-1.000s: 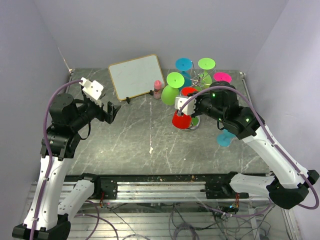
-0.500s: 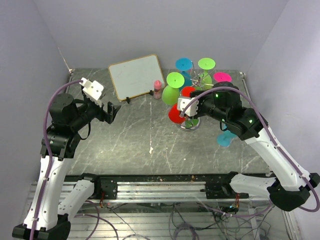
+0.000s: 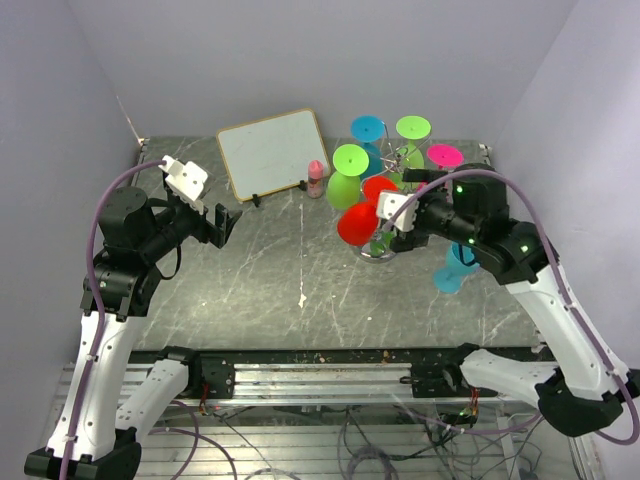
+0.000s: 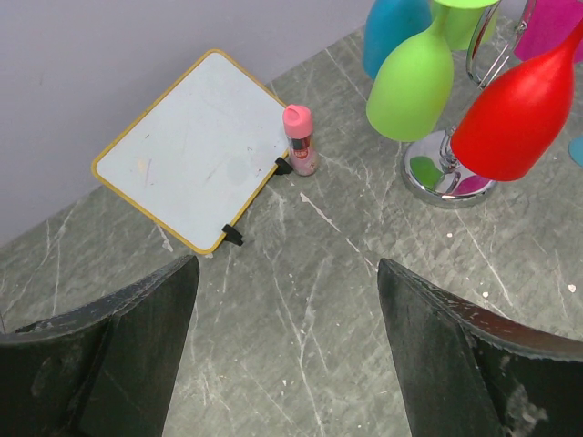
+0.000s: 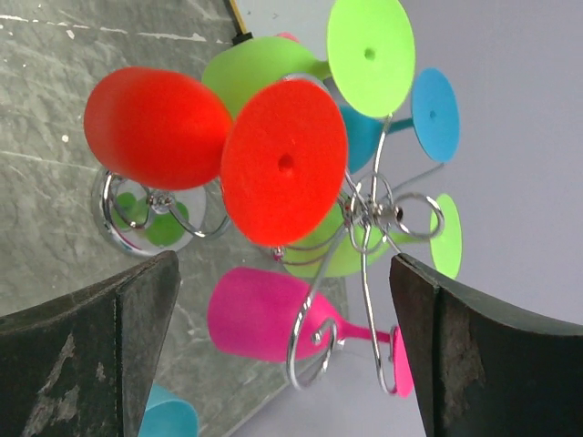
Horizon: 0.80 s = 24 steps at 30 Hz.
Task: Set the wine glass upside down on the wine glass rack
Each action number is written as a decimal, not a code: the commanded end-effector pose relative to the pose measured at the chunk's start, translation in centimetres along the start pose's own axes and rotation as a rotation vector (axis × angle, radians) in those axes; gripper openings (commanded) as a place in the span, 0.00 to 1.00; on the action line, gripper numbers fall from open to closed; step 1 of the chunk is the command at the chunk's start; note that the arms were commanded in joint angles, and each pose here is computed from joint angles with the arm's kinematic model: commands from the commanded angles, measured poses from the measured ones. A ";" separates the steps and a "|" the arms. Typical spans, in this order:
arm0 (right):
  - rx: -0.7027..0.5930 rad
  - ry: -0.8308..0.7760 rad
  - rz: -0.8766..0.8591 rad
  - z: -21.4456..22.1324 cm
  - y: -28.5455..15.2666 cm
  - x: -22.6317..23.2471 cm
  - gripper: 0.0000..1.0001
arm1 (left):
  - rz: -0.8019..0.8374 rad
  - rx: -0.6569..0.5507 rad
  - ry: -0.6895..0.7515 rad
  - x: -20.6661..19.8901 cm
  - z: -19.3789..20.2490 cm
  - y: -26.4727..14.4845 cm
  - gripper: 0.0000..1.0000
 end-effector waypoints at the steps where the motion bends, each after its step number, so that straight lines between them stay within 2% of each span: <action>1: -0.101 0.090 0.028 -0.9 -3.0 -0.6 0.99 | 0.007 -0.010 0.012 0.0 0.0 0.0 0.90; 12: -0.090 0.439 0.298 2.4 -8.4 -2.7 1.00 | -0.056 0.023 -0.047 0.7 0.3 0.1 0.97; 16: -0.007 0.626 0.440 5.5 -9.7 -3.2 1.00 | -0.089 0.045 -0.068 1.0 0.8 0.1 0.98; 20: 0.131 0.871 0.650 10.5 -11.4 -3.3 1.00 | -0.105 0.069 -0.063 1.0 1.4 0.0 0.98; 24: 0.227 1.013 0.748 14.5 -12.1 -1.6 1.00 | -0.129 0.067 -0.033 1.0 1.8 -0.4 0.98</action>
Point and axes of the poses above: each gripper's point midway between its finger pads, its own y axis out along the fingers, its own x axis along the line the jaws close on, z = x × y, the point moved 5 cm from there along -y, back along the fingers, and after that the axes turned 13 degrees about y, right-handed, at the moved point
